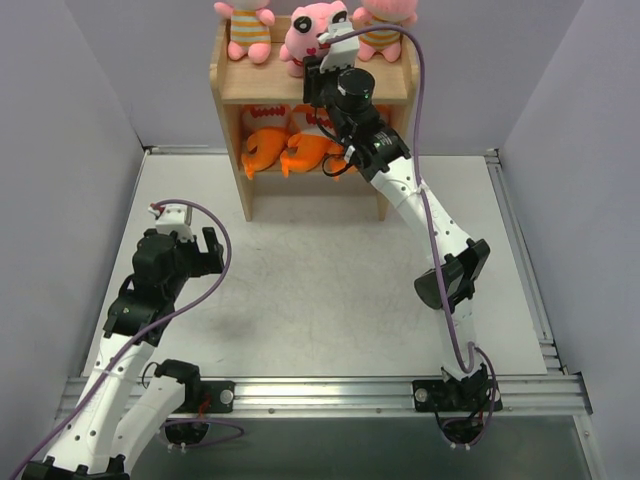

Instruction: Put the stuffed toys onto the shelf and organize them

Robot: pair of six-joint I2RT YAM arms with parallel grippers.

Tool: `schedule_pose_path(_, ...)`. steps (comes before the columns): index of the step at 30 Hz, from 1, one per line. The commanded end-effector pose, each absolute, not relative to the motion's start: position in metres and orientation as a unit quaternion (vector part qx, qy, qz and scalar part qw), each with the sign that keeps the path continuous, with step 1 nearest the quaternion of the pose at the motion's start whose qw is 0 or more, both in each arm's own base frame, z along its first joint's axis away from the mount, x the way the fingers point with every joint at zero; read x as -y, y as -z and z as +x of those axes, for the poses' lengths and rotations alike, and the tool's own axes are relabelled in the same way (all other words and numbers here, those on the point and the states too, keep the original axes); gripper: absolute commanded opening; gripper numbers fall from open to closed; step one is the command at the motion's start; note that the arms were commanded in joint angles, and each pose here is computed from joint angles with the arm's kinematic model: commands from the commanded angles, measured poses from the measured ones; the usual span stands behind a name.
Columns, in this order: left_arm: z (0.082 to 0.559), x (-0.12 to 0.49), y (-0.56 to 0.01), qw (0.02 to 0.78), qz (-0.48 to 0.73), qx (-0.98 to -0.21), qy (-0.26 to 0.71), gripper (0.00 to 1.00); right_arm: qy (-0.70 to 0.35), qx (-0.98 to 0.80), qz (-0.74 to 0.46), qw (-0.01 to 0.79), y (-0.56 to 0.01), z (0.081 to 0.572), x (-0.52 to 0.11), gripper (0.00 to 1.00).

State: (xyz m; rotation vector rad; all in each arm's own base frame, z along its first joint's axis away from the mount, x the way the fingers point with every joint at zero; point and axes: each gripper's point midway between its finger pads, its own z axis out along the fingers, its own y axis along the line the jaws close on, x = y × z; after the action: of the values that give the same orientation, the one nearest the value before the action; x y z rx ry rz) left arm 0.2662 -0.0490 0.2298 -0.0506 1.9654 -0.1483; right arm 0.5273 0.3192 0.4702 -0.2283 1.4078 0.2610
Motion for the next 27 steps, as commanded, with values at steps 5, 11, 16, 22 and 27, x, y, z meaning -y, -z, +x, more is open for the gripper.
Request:
schedule_pose_path(5,0.280,0.075,-0.299,0.637,0.031,-0.760,0.124,0.94,-0.145,-0.598,-0.091,0.783,-0.521,0.502,-0.304,0.44)
schedule_pose_path(11,0.303,0.104,-0.412,0.731,0.120,-0.654,0.153,0.94,-0.156,-0.600,-0.091,0.779,-0.517,0.503,-0.302,0.44)
schedule_pose_path(16,0.331,0.129,-0.506,0.789,0.194,-0.559,0.165,0.94,-0.165,-0.599,-0.092,0.778,-0.516,0.501,-0.300,0.45)
schedule_pose_path(22,0.361,0.168,-0.553,0.798,0.296,-0.481,0.212,0.94,-0.176,-0.599,-0.092,0.775,-0.513,0.501,-0.299,0.45)
schedule_pose_path(27,0.380,0.195,-0.572,0.792,0.364,-0.427,0.240,0.94,-0.187,-0.600,-0.098,0.772,-0.509,0.500,-0.303,0.45)
